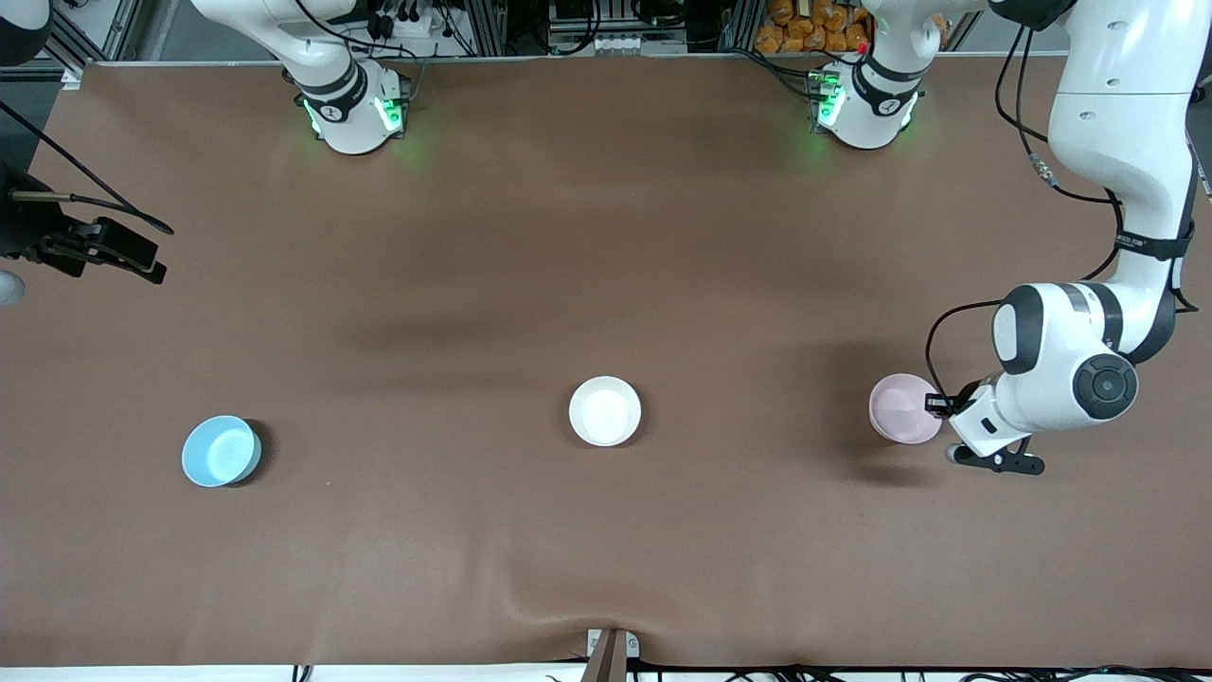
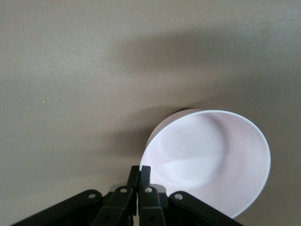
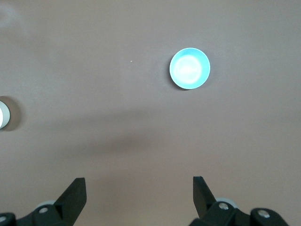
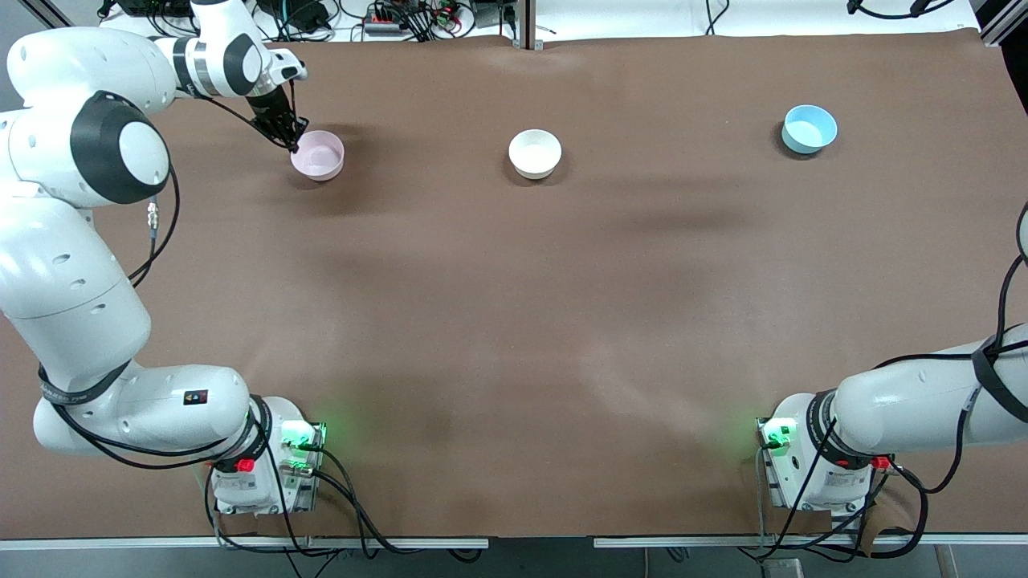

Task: Stack pink and blue bowls on white bowl
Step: 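Grasp the pink bowl rim with the left gripper, then carry the pink bowl with the left gripper over the white bowl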

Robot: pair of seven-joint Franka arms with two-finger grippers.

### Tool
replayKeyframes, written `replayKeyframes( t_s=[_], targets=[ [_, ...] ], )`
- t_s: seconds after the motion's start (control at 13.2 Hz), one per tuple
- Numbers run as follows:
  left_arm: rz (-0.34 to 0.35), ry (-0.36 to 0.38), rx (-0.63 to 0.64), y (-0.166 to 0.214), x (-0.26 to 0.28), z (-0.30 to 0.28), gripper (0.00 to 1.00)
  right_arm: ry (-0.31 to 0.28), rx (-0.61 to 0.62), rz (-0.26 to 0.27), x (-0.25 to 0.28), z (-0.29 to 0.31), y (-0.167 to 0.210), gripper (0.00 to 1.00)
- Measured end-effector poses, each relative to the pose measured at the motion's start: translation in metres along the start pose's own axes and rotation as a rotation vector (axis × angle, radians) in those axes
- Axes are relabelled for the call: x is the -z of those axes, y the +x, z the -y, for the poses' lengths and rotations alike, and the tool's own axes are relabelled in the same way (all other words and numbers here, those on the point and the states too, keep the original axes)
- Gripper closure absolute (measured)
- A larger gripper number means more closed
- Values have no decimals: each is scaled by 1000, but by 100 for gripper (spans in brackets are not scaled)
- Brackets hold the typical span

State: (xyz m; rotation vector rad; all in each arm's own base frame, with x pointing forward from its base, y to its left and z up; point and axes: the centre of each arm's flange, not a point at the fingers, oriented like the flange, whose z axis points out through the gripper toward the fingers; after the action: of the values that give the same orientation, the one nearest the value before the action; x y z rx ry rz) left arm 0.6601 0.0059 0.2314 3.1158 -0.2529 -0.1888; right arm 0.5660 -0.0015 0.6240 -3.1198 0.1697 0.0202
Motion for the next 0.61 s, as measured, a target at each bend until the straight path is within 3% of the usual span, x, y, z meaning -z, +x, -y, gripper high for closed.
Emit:
replayKeyframes(
  t_s=[0.3, 0.61],
  targets=[
    [-54, -65, 3, 14, 22, -34, 98, 0, 0, 0, 0, 0, 0, 0],
    [-113, -116, 53, 33, 58, -111, 98, 0, -2, 0, 0, -1, 0, 0]
  ],
)
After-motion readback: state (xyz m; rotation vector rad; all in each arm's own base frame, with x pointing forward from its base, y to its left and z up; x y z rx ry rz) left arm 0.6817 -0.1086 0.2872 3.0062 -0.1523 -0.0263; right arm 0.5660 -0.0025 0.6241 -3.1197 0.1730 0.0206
